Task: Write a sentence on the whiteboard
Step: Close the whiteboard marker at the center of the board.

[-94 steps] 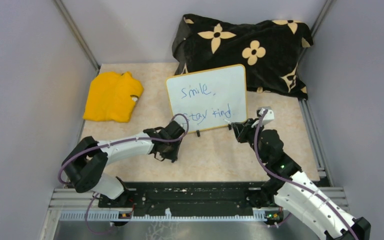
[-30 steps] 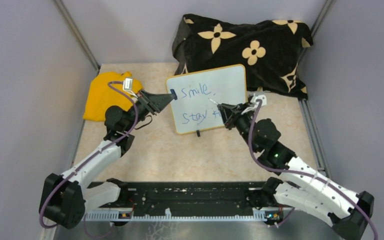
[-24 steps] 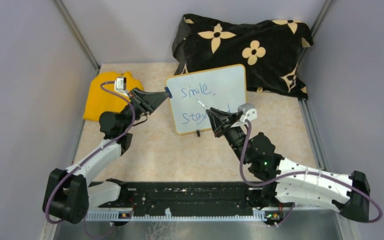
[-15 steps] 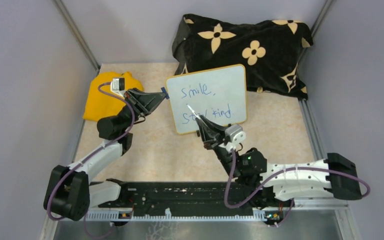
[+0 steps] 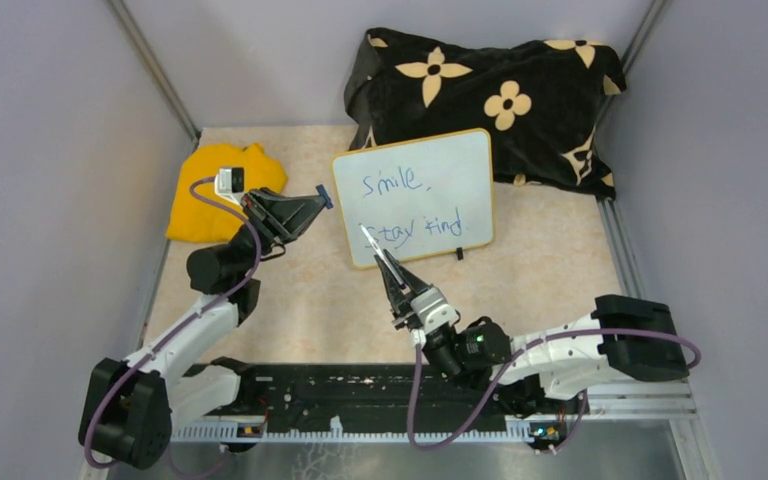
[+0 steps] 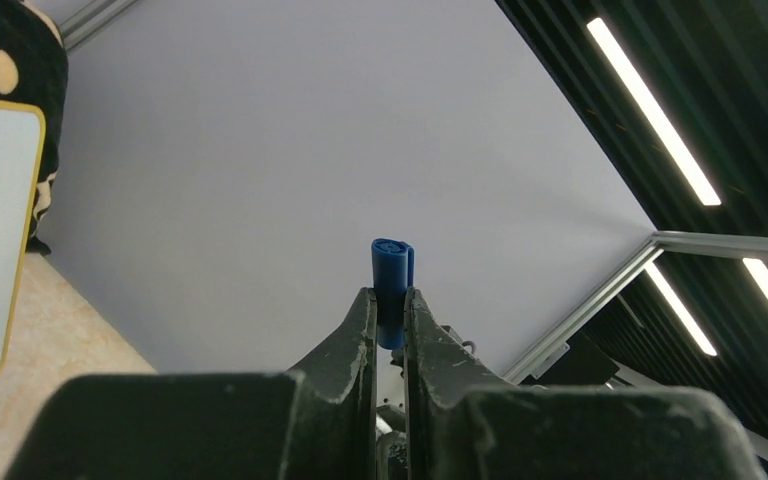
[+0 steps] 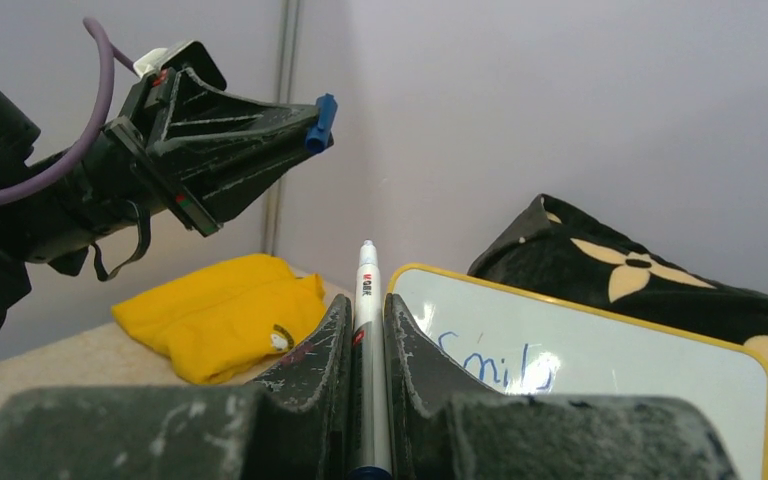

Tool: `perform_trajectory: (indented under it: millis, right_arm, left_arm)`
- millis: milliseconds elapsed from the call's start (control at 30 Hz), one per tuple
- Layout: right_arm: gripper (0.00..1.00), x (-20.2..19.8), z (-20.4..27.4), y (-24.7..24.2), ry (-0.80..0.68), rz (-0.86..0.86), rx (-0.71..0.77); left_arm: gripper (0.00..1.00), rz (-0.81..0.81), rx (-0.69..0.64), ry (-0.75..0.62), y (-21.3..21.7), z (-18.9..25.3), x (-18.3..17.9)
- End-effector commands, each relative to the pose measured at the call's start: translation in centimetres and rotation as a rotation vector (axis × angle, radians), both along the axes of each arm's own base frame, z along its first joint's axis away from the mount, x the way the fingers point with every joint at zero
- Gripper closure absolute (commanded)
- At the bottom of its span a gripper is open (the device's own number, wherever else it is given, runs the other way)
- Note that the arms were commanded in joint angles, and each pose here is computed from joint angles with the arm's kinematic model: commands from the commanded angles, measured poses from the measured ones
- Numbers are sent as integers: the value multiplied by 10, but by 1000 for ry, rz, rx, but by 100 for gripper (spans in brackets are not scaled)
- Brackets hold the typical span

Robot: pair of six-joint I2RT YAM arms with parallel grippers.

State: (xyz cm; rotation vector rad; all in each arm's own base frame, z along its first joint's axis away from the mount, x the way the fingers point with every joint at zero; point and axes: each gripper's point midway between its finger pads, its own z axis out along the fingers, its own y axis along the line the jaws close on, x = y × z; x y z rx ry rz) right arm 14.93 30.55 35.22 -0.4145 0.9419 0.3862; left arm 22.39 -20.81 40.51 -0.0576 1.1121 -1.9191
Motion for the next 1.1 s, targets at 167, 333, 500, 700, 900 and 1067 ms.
perform_trajectory:
  millis: [167,333,500,700,900,1067]
  right_arm:
    - [100,-4,33,-30,30,46,248]
    - [100,-3,55,-50,-3,6,280]
    - [100,-9,90,-55,-77,4,277]
    - [100,-17,120,-44,-149,36,230]
    - [100,-21,129,-44,-167,54,196]
    - [100,-27,166,-81,-97,164,289]
  left_arm:
    - [100,64,16,5,4,1,3]
    - [100,58,-1,-50,-3,46,20]
    - [100,72,4,-40,-11,93,46]
    - [100,125,-4,-61,-7,115,52]
    - [100,155,36,-5,-9,106,65]
    - [100,151,43,2,-11,108,67]
